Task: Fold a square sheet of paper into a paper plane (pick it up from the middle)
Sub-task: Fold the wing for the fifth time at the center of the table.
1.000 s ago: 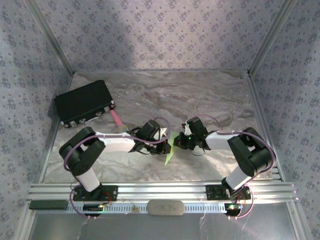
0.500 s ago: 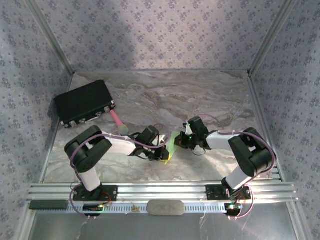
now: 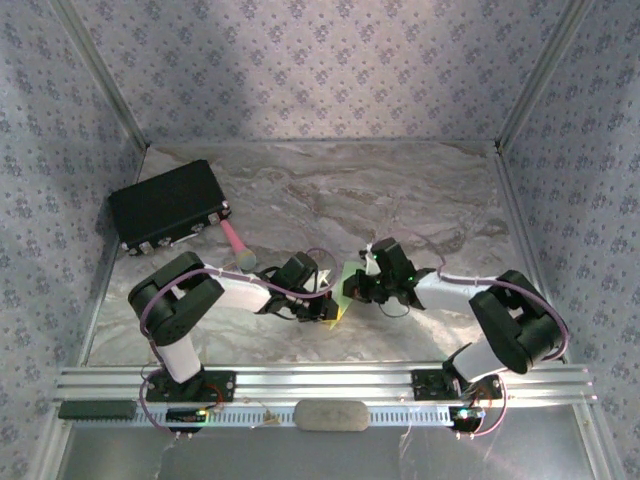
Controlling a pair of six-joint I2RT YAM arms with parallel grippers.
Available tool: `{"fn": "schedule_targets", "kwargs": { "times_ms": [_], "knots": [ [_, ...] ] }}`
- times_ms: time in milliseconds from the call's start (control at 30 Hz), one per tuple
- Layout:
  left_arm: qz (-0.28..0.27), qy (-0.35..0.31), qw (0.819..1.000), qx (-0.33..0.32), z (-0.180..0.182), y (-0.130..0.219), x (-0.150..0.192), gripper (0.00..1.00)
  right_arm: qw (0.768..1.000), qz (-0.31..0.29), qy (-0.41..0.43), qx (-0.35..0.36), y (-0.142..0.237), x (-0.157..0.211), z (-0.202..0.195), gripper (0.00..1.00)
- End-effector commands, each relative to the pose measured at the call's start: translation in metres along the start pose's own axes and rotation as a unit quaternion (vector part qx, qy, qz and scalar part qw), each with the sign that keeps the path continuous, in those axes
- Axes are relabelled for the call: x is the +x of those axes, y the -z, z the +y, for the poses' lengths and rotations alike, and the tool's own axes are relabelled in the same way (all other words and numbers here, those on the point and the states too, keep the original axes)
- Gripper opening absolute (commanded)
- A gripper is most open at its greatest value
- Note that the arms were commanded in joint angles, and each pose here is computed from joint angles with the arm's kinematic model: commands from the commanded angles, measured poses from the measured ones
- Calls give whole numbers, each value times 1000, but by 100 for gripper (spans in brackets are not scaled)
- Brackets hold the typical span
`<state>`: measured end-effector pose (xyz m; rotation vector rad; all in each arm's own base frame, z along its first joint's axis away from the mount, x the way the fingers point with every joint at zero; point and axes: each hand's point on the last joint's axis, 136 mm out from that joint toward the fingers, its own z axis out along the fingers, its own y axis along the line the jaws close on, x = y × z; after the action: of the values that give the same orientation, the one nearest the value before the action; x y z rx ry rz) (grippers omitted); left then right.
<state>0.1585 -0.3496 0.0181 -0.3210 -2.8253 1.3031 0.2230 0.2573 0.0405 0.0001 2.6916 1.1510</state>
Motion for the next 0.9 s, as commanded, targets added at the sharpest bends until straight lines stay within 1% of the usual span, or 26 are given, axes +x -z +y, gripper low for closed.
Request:
{"fn": "schedule_targets", "kwargs": {
  "times_ms": [0, 33, 300, 433, 567, 633, 867],
  "knots": [
    [6, 23, 998, -53, 30, -1, 13, 0, 1000, 21, -19, 11, -2, 20, -6, 6],
    [7, 23, 998, -53, 30, -1, 13, 0, 1000, 18, -17, 16, -1, 21, -7, 6],
    [8, 23, 998, -50, 28, -2, 13, 0, 999, 30, 5, -18, -10, 24, 8, 6],
    [3, 24, 998, -50, 28, 0, 12, 0, 999, 46, -5, 7, -16, 31, -6, 6],
    [4, 25, 998, -50, 28, 0, 12, 0, 997, 52, -25, 53, -16, 41, -38, 5],
    [5, 24, 998, -51, 29, -1, 12, 0, 997, 43, -40, 57, -14, 38, -49, 5],
    [16, 27, 998, -52, 33, -5, 15, 0, 997, 10, -58, 44, -4, 10, -55, 5]
  ]
}}
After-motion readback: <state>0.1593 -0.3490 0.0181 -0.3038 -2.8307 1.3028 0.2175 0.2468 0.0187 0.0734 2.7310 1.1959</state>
